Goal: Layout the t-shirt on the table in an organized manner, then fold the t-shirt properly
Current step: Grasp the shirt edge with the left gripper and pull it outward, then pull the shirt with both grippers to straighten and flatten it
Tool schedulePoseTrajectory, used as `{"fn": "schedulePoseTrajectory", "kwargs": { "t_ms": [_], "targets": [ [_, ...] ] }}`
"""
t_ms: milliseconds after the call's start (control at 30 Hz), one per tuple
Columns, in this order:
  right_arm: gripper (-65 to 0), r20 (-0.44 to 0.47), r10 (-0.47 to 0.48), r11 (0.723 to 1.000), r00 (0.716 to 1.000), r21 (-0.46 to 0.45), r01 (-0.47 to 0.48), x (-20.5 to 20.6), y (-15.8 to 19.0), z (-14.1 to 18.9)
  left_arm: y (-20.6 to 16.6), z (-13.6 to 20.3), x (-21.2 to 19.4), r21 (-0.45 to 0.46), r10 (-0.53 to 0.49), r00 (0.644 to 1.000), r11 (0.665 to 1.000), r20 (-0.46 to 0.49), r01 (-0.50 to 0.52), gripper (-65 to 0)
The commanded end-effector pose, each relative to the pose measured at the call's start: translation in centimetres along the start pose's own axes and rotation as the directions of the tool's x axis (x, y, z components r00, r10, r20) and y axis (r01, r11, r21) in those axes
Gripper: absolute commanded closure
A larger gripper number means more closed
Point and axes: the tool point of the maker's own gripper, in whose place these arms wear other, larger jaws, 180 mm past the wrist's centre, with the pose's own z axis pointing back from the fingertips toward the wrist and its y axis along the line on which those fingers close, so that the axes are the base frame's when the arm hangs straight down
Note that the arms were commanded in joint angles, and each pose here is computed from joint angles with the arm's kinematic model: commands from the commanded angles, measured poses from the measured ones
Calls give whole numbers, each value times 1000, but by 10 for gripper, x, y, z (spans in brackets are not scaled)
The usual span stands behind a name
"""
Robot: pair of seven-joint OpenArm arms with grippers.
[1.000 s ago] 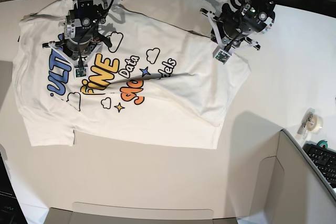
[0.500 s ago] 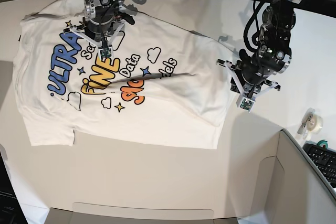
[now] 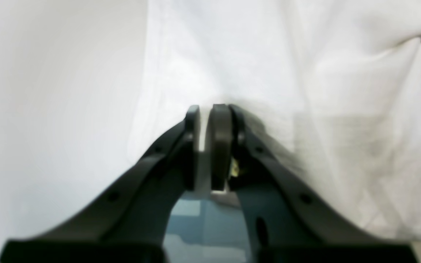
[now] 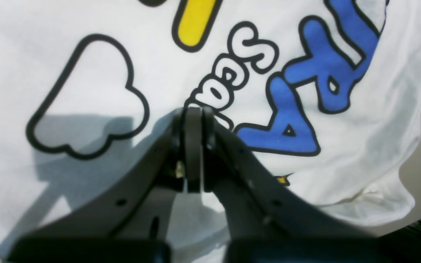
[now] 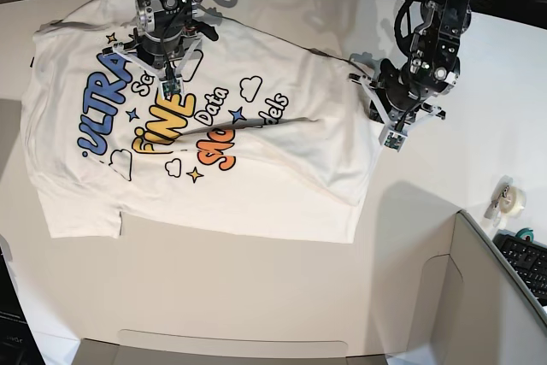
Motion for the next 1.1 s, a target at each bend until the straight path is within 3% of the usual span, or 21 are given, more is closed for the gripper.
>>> {"fn": "schedulePoseTrajectory", "kwargs": {
  "t_ms": [0, 333, 733, 1067],
  "targets": [
    [0, 11, -6, 1000, 1000, -6, 6, 4, -4, 1, 5, 4, -13, 6, -12, 999, 1000, -51, 13, -58],
    [0, 24, 12, 999, 1000, -30, -11, 8, -14, -1, 10, 23, -32, 20, -69, 995, 997, -75, 71, -58],
    [0, 23, 90, 975, 996, -206, -83, 12, -49, 1, 2, 26, -62, -2, -62, 989, 998, -134, 62, -57],
    [0, 43, 93, 968, 995, -239, -80, 22, -56, 3, -19, 43, -65, -42, -85, 989, 996, -119, 80, -57]
  ]
}}
